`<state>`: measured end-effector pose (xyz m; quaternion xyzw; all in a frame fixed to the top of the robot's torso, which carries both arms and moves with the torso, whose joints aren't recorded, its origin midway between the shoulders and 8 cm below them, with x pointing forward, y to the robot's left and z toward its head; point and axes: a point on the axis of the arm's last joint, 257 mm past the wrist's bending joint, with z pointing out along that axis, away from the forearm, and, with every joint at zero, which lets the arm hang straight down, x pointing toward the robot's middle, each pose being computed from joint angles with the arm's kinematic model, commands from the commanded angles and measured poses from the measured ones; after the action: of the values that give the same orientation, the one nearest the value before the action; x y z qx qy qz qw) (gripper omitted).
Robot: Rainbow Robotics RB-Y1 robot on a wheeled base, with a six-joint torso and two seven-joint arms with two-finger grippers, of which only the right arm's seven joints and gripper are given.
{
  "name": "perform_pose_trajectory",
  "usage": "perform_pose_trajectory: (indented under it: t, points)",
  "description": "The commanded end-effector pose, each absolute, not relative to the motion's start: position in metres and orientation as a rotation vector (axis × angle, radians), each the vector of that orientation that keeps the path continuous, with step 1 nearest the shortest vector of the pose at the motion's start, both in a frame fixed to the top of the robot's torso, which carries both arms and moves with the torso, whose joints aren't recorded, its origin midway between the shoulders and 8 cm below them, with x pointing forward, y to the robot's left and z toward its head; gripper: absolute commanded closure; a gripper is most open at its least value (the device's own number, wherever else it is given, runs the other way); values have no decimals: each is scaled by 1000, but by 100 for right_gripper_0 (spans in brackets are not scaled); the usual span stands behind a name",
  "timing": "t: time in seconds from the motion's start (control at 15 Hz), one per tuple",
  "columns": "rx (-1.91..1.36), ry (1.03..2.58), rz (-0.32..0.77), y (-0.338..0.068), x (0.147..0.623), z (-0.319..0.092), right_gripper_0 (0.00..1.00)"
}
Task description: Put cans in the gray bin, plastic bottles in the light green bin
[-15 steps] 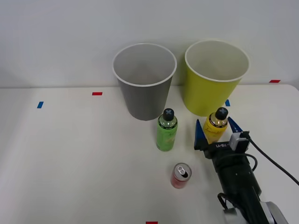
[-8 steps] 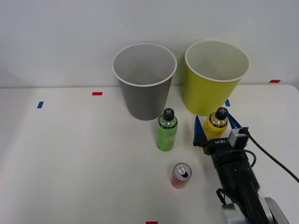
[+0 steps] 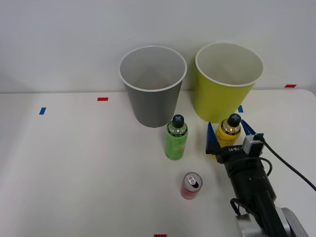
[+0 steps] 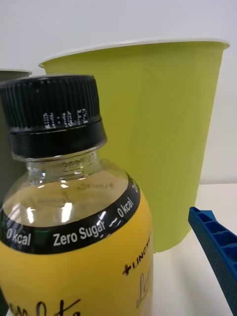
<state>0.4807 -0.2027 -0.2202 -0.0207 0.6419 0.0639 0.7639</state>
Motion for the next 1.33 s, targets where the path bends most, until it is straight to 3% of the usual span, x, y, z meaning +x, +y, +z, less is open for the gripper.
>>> perform_pose_trajectory:
  t: [0.07, 0.13, 0.27, 0.33, 1.0, 1.33]
  points:
    - [-39, 1400, 129, -202, 481, -222, 22]
    - [-37, 1396, 126, -203, 481, -220, 55]
    - [-30, 1396, 125, -203, 482, -220, 84]
    - [-30, 1396, 122, -203, 481, -220, 93]
    - [-6, 1343, 178, -214, 458, -214, 100]
    - [38, 1224, 334, -199, 444, -148, 100]
